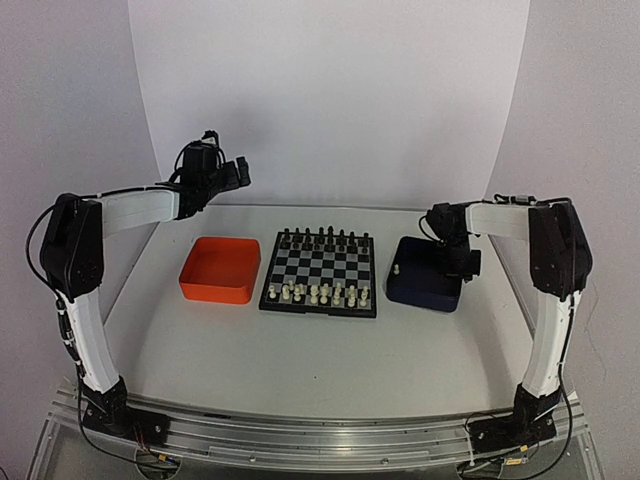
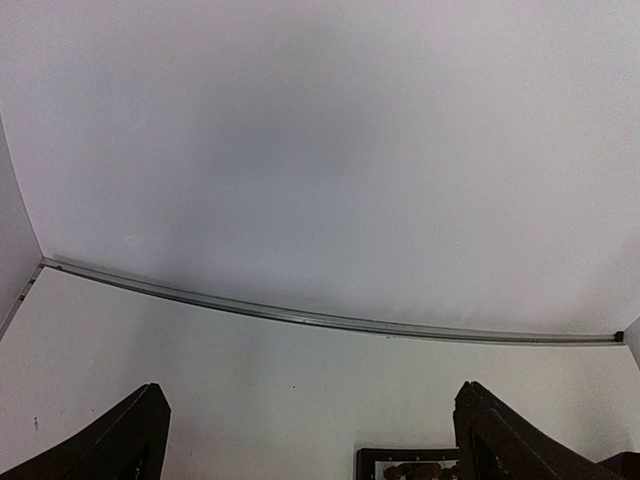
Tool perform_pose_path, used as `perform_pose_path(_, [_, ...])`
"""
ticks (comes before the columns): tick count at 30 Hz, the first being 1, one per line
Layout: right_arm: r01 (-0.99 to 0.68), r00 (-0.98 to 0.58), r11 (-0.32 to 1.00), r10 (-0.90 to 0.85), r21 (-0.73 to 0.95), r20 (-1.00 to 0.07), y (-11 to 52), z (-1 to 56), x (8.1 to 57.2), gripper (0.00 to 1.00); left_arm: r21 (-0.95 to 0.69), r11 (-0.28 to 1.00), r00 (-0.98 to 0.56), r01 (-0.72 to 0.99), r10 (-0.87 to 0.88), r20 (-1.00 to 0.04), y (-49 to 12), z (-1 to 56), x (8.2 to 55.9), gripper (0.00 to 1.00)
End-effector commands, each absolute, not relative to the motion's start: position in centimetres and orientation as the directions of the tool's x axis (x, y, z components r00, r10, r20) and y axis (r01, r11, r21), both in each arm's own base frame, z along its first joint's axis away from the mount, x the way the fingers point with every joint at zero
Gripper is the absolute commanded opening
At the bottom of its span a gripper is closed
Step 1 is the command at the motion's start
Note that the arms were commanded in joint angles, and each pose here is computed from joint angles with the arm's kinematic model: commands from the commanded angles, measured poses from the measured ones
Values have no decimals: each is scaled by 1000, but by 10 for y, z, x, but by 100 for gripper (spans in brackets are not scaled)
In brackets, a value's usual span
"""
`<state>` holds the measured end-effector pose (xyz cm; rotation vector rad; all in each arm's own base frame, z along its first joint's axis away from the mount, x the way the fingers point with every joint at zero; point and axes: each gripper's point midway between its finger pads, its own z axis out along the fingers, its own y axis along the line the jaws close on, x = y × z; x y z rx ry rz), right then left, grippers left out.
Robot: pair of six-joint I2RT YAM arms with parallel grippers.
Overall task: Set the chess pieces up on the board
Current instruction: Adjust the storage box at the center of the board, then pick up the chess piece from the storage box.
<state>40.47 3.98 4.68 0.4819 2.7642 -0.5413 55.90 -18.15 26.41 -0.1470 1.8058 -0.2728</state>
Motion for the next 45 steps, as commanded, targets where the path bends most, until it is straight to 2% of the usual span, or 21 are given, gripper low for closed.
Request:
perform_pose_path(1, [435,-877,823,296,-366,-378,22,52,401,33,-289,956,-203,54,-273,-940,-181,292,565,100])
perform_pose_path(4, [338,-913,871,211,-356,-350,31,61,408,46,-289,956,-205,49,-273,-940,-180,291,565,100])
perform_pose_path(7, [222,-931,913,95,-341,-353,40,83,423,56,-292,955,-204,47,-277,-939,-179,292,563,100])
perform_pose_path(9, [92,-935,955,-15,-283,-355,58,95,435,59,-295,954,-204,51,-279,-938,-179,292,561,100])
perform_pose_path(11, [-130,-915,969,-199,-211,-350,84,101,446,60,-297,953,-201,55,-281,-939,-179,293,558,100])
perform_pose_path(13, [-320,-861,941,-339,-113,-380,114,104,453,61,-298,953,-195,59,-282,-939,-178,293,555,100])
perform_pose_path(15, [-510,-786,859,-442,49,-433,154,101,448,62,-302,951,-187,60,-286,-940,-176,295,551,100])
perform_pose_path(17, [-628,-715,768,-505,127,-483,176,93,447,62,-306,950,-181,61,-290,-940,-174,296,547,100])
perform_pose_path(23, [-673,-698,686,-465,277,-545,193,70,469,61,-308,950,-171,59,-294,-940,-169,301,537,100])
perform_pose_path(32, [-718,-643,662,-514,215,-567,180,48,483,59,-335,941,-168,41,-324,-931,-162,300,526,100])
perform_pose_path(39, [-750,-611,614,-501,246,-613,186,51,487,55,-361,932,-175,37,-350,-920,-163,297,525,100])
perform_pose_path(45, [-736,-608,649,-509,193,-609,181,43,495,53,-366,930,-176,43,-354,-919,-163,296,523,100])
